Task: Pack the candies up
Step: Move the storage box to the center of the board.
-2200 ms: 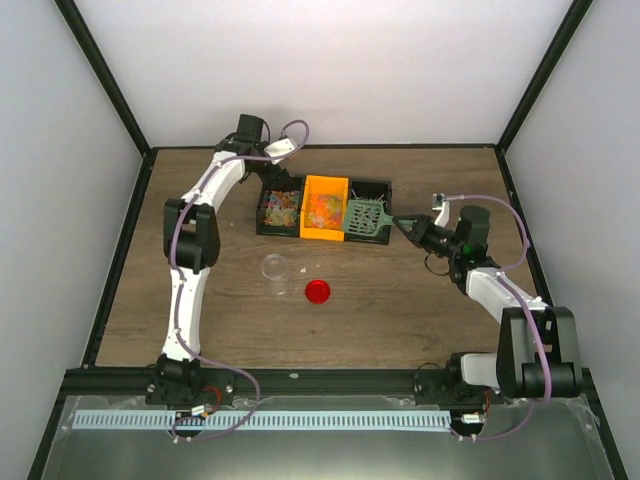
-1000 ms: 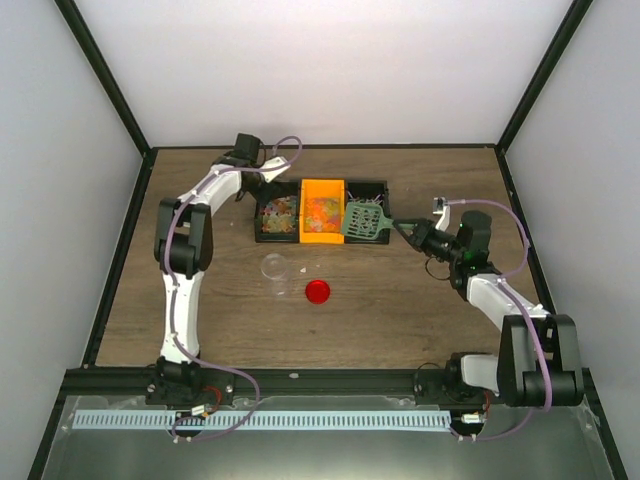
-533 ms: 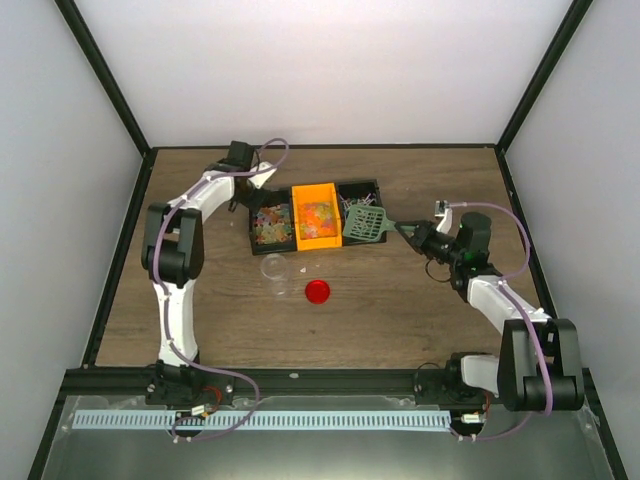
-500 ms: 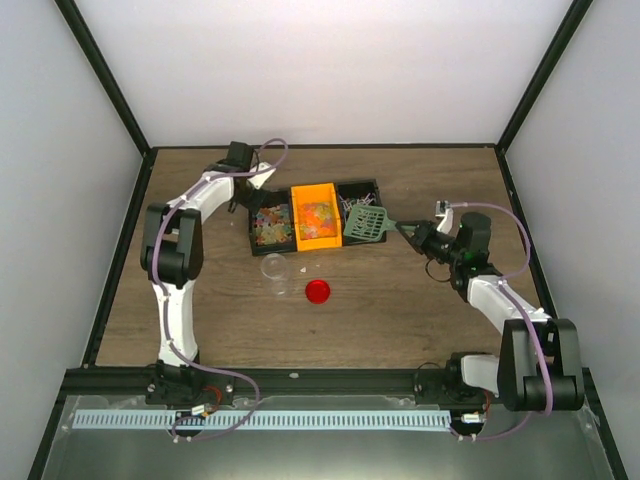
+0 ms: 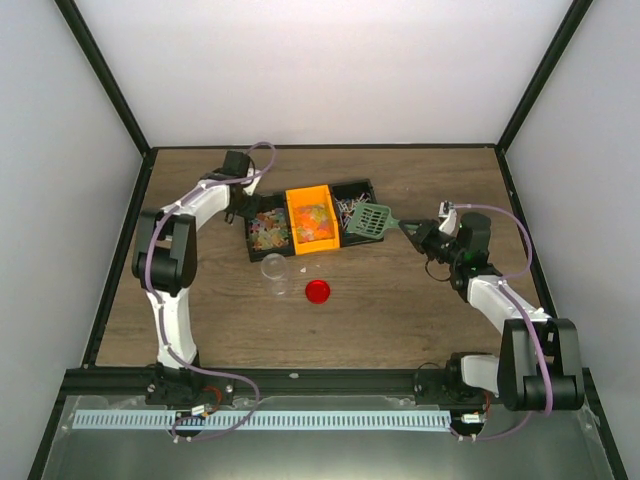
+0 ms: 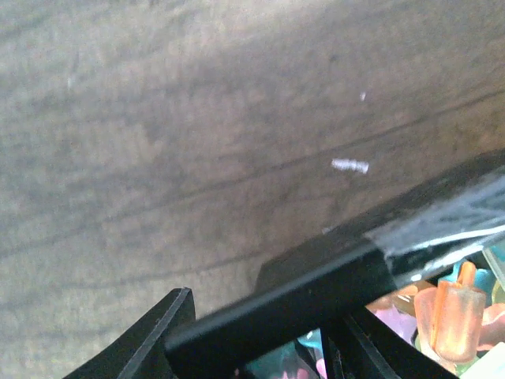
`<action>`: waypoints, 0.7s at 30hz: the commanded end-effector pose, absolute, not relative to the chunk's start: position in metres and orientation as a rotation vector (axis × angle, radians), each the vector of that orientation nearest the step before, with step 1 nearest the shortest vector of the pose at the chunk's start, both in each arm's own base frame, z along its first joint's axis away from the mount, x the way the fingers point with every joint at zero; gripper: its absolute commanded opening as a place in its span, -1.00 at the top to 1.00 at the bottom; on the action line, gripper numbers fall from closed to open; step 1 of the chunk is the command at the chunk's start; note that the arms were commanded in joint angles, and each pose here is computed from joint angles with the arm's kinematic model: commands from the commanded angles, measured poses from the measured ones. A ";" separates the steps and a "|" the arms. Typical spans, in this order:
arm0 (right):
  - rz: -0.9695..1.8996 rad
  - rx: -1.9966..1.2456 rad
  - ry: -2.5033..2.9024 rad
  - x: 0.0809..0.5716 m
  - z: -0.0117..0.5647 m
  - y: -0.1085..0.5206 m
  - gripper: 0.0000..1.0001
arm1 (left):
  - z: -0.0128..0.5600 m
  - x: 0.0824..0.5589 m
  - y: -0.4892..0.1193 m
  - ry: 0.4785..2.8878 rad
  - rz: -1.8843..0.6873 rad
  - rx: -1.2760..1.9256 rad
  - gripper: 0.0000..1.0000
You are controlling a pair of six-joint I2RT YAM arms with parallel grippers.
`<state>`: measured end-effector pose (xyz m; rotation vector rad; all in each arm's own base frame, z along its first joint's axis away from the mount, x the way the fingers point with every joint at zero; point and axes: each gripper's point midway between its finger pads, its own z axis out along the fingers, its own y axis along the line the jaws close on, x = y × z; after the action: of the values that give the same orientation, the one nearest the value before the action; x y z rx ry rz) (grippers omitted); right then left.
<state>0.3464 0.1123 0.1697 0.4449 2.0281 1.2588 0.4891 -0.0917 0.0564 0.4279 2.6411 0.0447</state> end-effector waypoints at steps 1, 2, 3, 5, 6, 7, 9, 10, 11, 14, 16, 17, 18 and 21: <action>1.254 0.433 1.990 0.349 0.181 0.110 0.99 | 0.056 0.465 -0.074 2.695 0.075 0.259 0.10; 1.254 0.432 1.988 0.349 0.182 0.110 0.99 | 0.056 0.461 -0.073 2.697 0.074 0.233 0.10; 1.252 0.433 1.990 0.349 0.182 0.110 0.99 | 0.055 0.457 -0.072 2.702 0.072 0.214 0.10; 1.241 0.456 1.994 0.351 0.181 0.109 0.98 | 0.053 0.451 -0.070 2.707 0.083 0.186 0.10; 1.229 0.477 2.001 0.352 0.180 0.107 0.99 | 0.051 0.448 -0.069 2.712 0.088 0.179 0.10; 1.210 0.501 2.010 0.354 0.178 0.106 0.99 | 0.052 0.446 -0.069 2.713 0.092 0.169 0.10; 1.173 0.537 2.023 0.356 0.176 0.104 0.99 | 0.053 0.442 -0.069 2.715 0.092 0.145 0.10; 1.157 0.549 2.030 0.357 0.175 0.104 0.99 | 0.054 0.440 -0.069 2.714 0.084 0.130 0.10; 1.141 0.562 2.036 0.358 0.174 0.104 0.99 | 0.055 0.438 -0.070 2.714 0.074 0.116 0.10; 1.128 0.564 2.038 0.359 0.175 0.109 0.99 | 0.056 0.434 -0.071 2.706 0.057 0.076 0.10; 1.140 0.553 2.039 0.359 0.177 0.116 0.99 | 0.055 0.430 -0.067 2.708 0.078 0.042 0.10; 1.150 0.542 2.038 0.358 0.178 0.120 0.99 | 0.054 0.429 -0.066 2.711 0.080 0.030 0.10; 1.159 0.529 2.035 0.357 0.180 0.124 0.99 | 0.054 0.428 -0.067 2.712 0.072 0.024 0.10; 1.195 0.495 2.001 0.351 0.189 0.129 0.99 | 0.057 0.424 -0.067 2.692 0.050 -0.001 -0.12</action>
<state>0.3478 0.1239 0.1568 0.5436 2.0930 1.1671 0.4294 -0.0717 0.0471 0.0668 2.7224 0.0499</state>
